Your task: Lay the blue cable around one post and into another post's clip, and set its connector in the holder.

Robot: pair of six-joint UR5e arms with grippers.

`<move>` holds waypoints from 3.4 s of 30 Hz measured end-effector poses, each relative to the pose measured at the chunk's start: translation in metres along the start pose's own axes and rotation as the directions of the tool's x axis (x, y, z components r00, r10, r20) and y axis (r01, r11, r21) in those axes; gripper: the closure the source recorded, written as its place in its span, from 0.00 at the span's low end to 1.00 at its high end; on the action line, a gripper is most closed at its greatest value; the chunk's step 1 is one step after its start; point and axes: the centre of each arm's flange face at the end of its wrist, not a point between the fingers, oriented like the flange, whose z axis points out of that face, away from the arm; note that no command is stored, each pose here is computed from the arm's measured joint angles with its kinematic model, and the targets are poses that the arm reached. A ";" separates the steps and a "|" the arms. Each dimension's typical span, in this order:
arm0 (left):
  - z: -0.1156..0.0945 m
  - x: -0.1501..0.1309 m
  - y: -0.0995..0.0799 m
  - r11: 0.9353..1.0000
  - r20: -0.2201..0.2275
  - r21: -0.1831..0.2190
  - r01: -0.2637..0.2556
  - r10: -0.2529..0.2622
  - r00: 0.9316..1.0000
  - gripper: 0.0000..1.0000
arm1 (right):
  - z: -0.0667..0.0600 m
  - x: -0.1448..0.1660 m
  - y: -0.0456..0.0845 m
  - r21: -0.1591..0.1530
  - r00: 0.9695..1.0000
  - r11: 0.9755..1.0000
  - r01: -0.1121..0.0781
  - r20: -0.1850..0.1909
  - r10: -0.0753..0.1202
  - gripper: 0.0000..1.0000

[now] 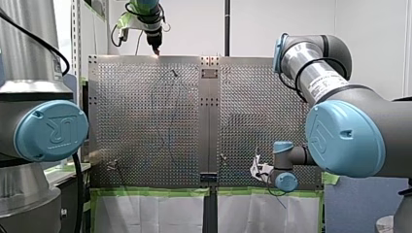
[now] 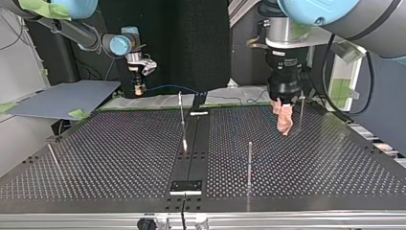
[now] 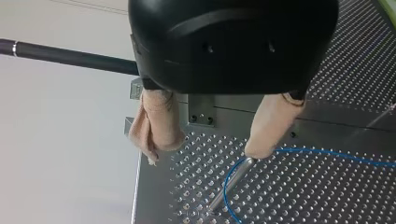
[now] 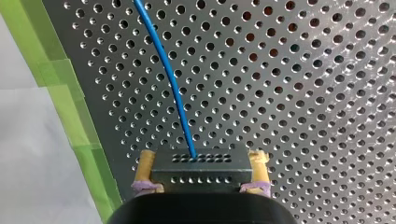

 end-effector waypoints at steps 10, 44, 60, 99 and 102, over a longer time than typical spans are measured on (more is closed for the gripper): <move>-0.001 0.000 0.000 1.000 0.001 0.002 0.001 -0.001 1.000 0.00 | 0.000 0.000 0.000 0.000 1.000 1.000 0.001 0.000 -0.001 1.00; 0.004 0.048 -0.030 0.992 -0.029 0.125 -0.029 0.033 0.999 0.00 | 0.000 -0.001 -0.003 0.005 1.000 1.000 0.003 0.001 -0.003 1.00; 0.014 0.162 -0.097 0.974 -0.155 0.227 0.020 0.016 0.988 0.00 | -0.001 -0.002 -0.005 0.004 1.000 1.000 0.022 0.002 -0.022 1.00; -0.012 0.477 -0.108 0.953 -0.446 0.294 -0.069 0.201 0.872 0.00 | -0.045 0.019 -0.010 -0.008 0.997 0.998 0.070 0.043 -0.070 1.00; -0.014 0.494 -0.102 0.949 -0.455 0.300 -0.094 0.229 0.860 0.00 | -0.050 0.031 -0.013 -0.009 0.998 0.999 0.053 0.033 -0.053 1.00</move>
